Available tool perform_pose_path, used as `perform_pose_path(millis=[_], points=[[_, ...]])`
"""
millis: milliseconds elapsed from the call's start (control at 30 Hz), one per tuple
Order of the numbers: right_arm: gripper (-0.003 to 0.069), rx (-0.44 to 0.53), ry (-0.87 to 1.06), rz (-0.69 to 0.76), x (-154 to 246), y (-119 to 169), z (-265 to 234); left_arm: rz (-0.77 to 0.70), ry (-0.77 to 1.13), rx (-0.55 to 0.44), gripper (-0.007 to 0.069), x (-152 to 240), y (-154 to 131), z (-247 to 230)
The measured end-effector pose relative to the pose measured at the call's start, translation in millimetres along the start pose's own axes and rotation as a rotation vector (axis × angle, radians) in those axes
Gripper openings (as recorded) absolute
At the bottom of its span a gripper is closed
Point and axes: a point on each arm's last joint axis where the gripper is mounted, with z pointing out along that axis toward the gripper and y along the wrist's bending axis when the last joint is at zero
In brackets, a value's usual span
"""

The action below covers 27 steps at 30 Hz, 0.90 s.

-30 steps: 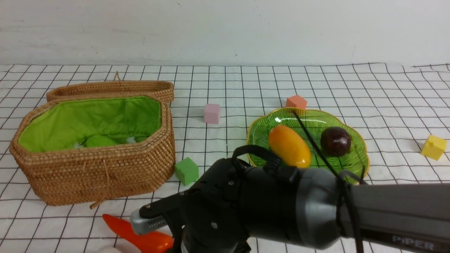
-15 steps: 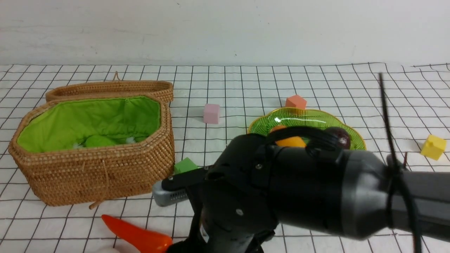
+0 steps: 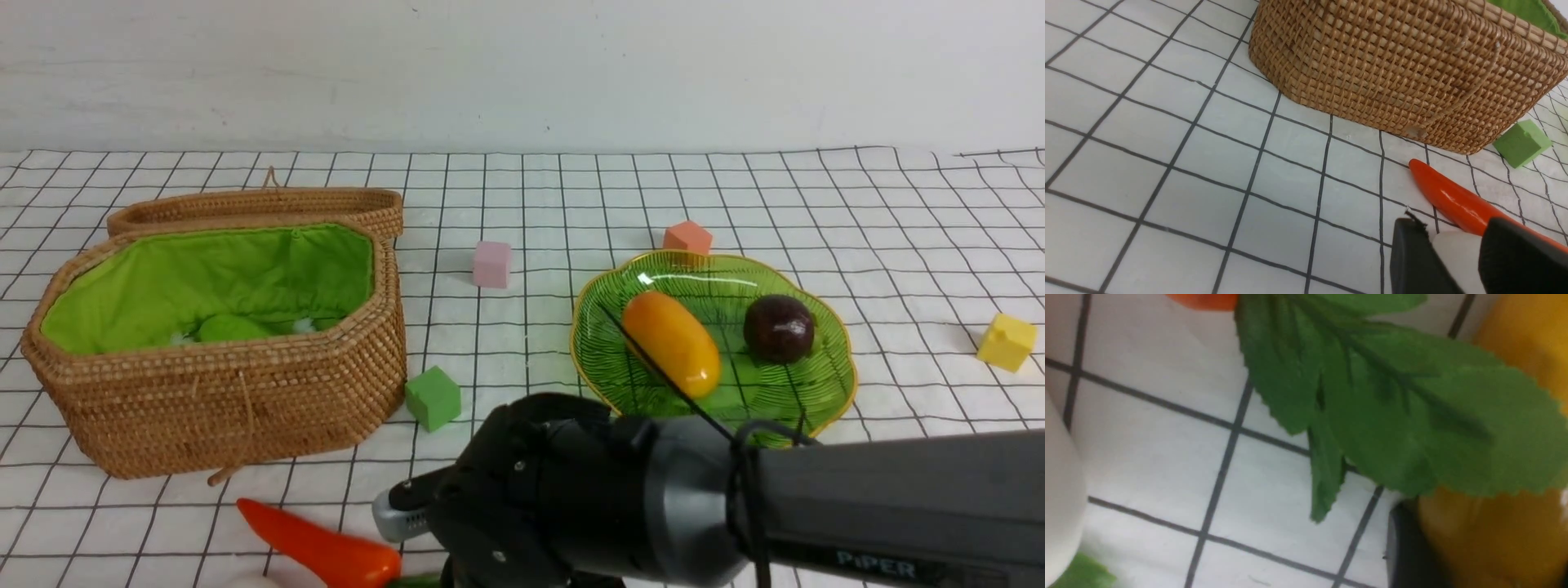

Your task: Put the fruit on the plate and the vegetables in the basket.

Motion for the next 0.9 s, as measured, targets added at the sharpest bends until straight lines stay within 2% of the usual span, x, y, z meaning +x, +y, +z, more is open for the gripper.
perform_pose_path(millis=[133, 200, 233, 267, 367, 400, 433, 567, 700, 900], points=[[0.0316, -0.013, 0.007, 0.016, 4.2, -6.4, -24.1, 0.0, 0.0, 0.0, 0.0239, 0.0, 0.0, 0.0], [0.0316, -0.021, -0.097, -0.022, -2.4, -25.6, -70.0, 0.0, 0.0, 0.0, 0.0239, 0.0, 0.0, 0.0], [0.0316, -0.015, -0.111, -0.024, -4.5, -29.9, -74.0, 0.0, 0.0, 0.0, 0.0239, 0.0, 0.0, 0.0], [0.0316, -0.002, -0.209, -0.057, -11.5, -50.7, -104.5, 0.0, 0.0, 0.0, 0.0239, 0.0, 0.0, 0.0], [0.0316, 0.036, -0.381, -0.13, -23.6, -94.1, -150.8, 0.0, 0.0, 0.0, 0.0239, 0.0, 0.0, 0.0], [0.0316, 0.039, -0.385, -0.121, -25.2, -97.2, -151.1, 0.0, 0.0, 0.0, 0.0239, 0.0, 0.0, 0.0], [0.0316, 0.065, -0.459, -0.12, -34.9, -127.8, -167.0, 0.0, 0.0, 0.0, 0.0239, 0.0, 0.0, 0.0], [0.0316, 0.068, -0.512, 0.043, -59.4, -194.6, -164.5, 0.0, 0.0, 0.0, 0.0239, 0.0, 0.0, 0.0], [0.0316, 0.039, -0.462, 0.094, -79.4, -248.3, -130.1, 0.0, 0.0, 0.0, 0.0239, 0.0, 0.0, 0.0], [0.0316, -0.044, -0.399, 0.139, -97.0, -274.7, -83.7, 0.0, 0.0, 0.0, 0.0239, 0.0, 0.0, 0.0]])
